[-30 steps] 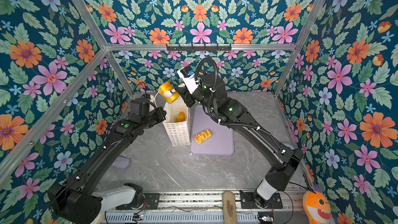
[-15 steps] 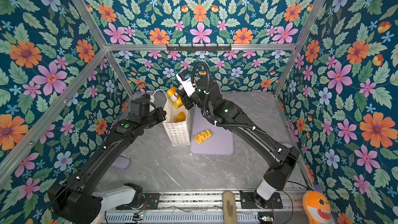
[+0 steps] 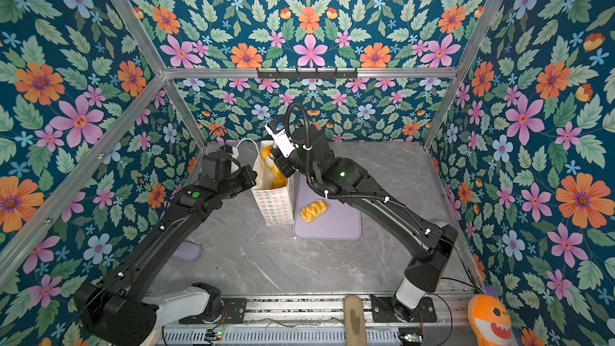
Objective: Pack bread into a paper bag
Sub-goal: Place the bread in the paper bag.
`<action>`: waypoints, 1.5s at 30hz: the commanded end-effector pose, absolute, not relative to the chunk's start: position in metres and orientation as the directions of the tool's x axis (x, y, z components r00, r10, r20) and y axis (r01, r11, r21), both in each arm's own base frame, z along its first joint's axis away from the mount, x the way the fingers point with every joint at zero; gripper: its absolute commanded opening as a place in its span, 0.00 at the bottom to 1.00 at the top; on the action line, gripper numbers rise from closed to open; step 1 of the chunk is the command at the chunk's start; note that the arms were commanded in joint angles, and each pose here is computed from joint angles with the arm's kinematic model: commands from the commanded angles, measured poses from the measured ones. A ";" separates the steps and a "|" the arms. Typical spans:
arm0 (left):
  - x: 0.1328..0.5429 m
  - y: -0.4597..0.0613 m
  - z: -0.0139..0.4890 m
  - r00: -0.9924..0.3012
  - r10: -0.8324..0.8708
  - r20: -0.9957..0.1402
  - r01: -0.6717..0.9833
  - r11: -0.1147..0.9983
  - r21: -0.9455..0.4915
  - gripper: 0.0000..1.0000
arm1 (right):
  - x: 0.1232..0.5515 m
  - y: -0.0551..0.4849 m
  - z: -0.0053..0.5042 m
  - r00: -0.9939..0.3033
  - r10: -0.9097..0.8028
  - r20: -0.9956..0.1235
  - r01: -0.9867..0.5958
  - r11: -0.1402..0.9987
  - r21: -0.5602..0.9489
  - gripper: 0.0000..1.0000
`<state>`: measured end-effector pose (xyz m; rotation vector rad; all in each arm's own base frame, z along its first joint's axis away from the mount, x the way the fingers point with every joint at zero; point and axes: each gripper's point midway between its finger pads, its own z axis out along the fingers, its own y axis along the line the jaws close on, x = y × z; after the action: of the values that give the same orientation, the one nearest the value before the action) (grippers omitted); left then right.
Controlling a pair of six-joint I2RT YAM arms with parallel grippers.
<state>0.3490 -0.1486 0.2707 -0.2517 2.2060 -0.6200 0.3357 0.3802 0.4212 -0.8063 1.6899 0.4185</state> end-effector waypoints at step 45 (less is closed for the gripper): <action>0.342 -0.143 0.267 -0.677 -0.359 -0.643 -0.006 0.876 -0.482 0.06 | 0.371 0.435 0.314 -0.288 -0.418 -0.862 -0.719 0.689 -0.094 0.40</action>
<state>0.3461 -0.1443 0.2703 -0.2616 2.2392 -0.5839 0.3705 0.4326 0.3070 -0.9055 1.9357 0.3618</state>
